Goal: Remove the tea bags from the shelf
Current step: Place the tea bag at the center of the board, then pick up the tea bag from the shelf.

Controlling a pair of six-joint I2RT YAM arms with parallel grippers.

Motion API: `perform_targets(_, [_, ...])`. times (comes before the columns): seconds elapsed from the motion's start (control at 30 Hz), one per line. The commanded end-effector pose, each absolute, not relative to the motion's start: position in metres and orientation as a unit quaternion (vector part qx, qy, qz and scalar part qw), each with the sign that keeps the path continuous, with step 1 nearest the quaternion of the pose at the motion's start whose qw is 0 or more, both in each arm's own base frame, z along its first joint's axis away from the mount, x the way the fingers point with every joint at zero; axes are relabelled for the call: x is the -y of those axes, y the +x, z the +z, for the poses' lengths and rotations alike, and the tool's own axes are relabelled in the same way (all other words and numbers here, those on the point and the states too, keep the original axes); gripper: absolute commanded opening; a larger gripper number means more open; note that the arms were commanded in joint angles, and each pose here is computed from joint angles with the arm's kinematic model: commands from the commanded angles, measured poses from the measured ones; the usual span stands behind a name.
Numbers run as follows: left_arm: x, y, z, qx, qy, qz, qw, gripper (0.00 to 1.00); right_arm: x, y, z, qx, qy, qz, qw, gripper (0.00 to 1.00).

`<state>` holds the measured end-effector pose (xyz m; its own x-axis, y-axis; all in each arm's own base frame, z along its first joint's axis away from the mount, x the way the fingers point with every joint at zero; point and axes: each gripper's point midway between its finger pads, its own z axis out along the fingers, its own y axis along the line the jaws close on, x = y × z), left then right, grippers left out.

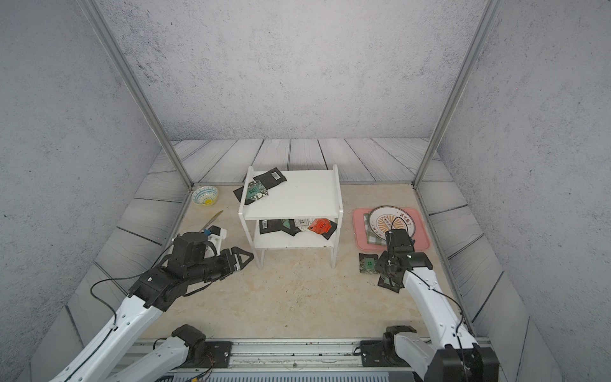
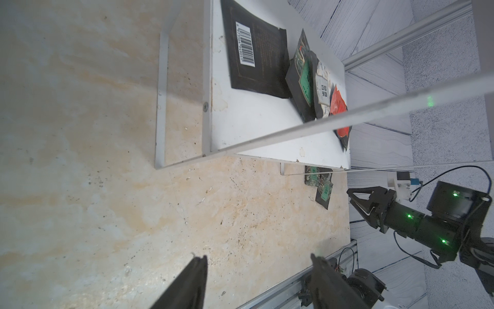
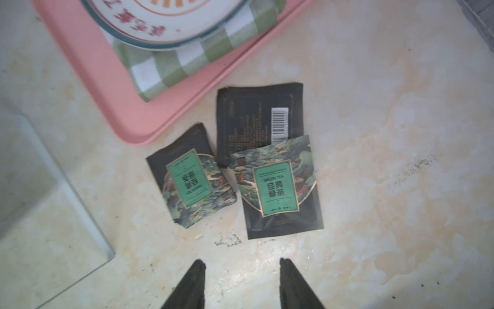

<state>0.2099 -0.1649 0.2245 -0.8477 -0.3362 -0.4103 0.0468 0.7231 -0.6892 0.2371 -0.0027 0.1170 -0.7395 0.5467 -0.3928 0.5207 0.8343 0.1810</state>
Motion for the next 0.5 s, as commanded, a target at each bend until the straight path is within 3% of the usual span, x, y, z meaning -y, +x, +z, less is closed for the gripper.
perform_targets(0.0, [0.165,0.210,0.244,-0.881,-0.078,-0.371,0.283,0.66,-0.008,0.232,0.137,-0.942,0.248,0.057,0.221,0.50])
perform_targets(0.47, [0.167,0.220,0.297,-0.865,-0.059,-0.379,0.323,0.66,-0.065,0.229,0.257,-0.944,0.103,0.117,0.290,0.50])
